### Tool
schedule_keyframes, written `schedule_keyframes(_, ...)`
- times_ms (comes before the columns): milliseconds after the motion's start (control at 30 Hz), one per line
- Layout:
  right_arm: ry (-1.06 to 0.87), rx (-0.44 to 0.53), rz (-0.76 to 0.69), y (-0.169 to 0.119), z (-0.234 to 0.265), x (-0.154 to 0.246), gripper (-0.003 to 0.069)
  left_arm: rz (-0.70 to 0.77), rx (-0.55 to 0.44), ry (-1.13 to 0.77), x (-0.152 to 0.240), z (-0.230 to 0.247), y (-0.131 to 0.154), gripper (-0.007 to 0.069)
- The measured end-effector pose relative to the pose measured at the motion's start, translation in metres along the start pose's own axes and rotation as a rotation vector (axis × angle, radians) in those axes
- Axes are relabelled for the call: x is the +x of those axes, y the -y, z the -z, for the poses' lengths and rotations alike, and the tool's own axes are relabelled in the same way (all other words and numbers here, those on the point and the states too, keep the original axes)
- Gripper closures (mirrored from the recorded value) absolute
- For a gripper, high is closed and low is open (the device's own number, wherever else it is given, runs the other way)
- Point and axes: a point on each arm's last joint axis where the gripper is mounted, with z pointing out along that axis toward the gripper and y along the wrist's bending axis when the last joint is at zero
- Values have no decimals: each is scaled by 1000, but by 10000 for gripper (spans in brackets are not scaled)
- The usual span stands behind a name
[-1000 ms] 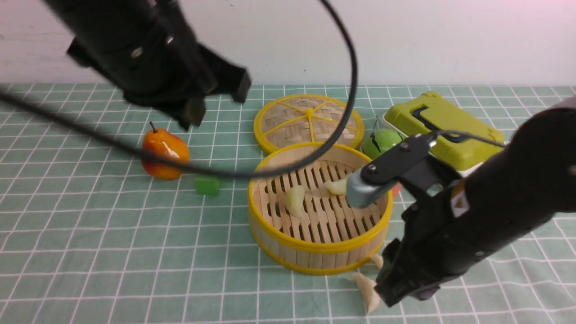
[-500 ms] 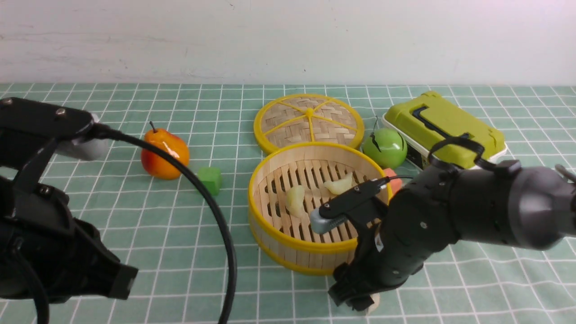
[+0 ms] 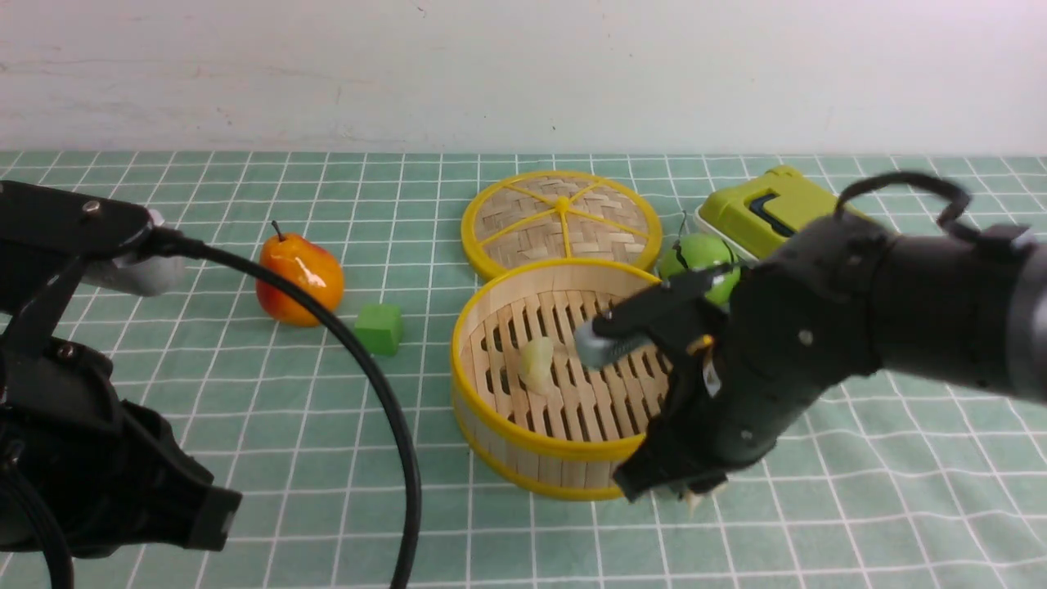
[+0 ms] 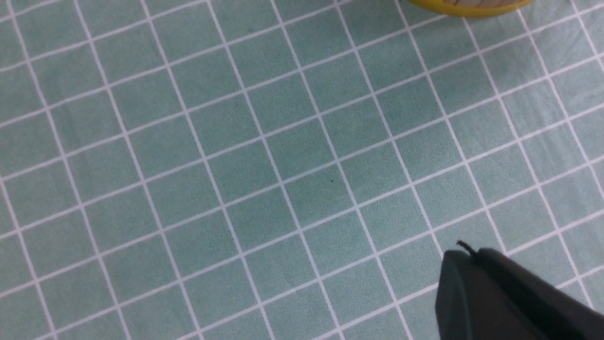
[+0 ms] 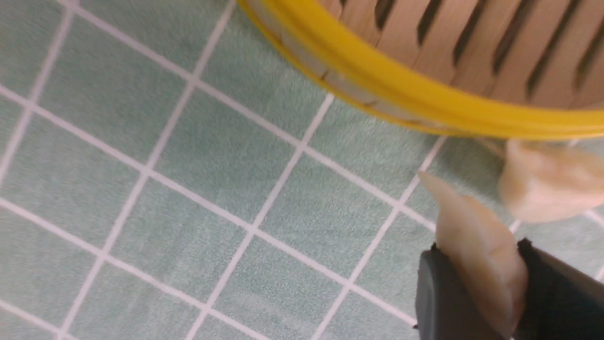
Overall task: Put the dumplings into the steamer on the table with the blue tablecloth.
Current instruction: 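Place the dumpling in the bamboo steamer basket with the right gripper, then reach for and grasp a dumpling lying on the table beside the steamer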
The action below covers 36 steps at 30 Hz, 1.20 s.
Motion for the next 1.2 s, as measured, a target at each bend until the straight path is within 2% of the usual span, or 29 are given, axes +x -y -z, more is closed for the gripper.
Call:
schedule_keyframes(100, 118, -12, 17, -2, 34, -28, 470, 0, 2, 8, -1, 0, 0, 639)
schedule_keyframes(200, 181, -23, 14, -4, 37, -49, 470, 0, 6, 21, -2, 0, 1, 639)
schedule_keyframes(367, 170, -37, 5, -11, -12, -80, 470, 0, 11, 37, -3, 0, 1, 639)
schedule_keyframes(533, 57, -28, -1, -14, -58, -81, 464, -1, 10, 35, -3, 0, 1, 639)
schedule_keyframes(600, 29, -25, -13, -14, -67, -79, 441, -1, 9, 30, -3, 0, 1, 638)
schedule_keyframes(700, 11, -21, -26, -14, -70, -79, 370, -1, 7, 25, -2, 0, 1, 638)
schedule_keyframes(833, -32, -13, 13, -13, -50, -80, 244, -1, 7, 24, -2, 0, 1, 637)
schedule_keyframes(933, -69, -13, 108, -10, -9, -73, 179, -1, 7, 24, -2, 0, 1, 637)
schedule_keyframes(1067, -65, -26, 201, 2, 41, -50, 154, -1, 7, 24, -2, 0, 1, 636)
schedule_keyframes(1200, -54, -43, 228, 30, 50, -16, 153, 0, 9, 23, -2, 0, 1, 636)
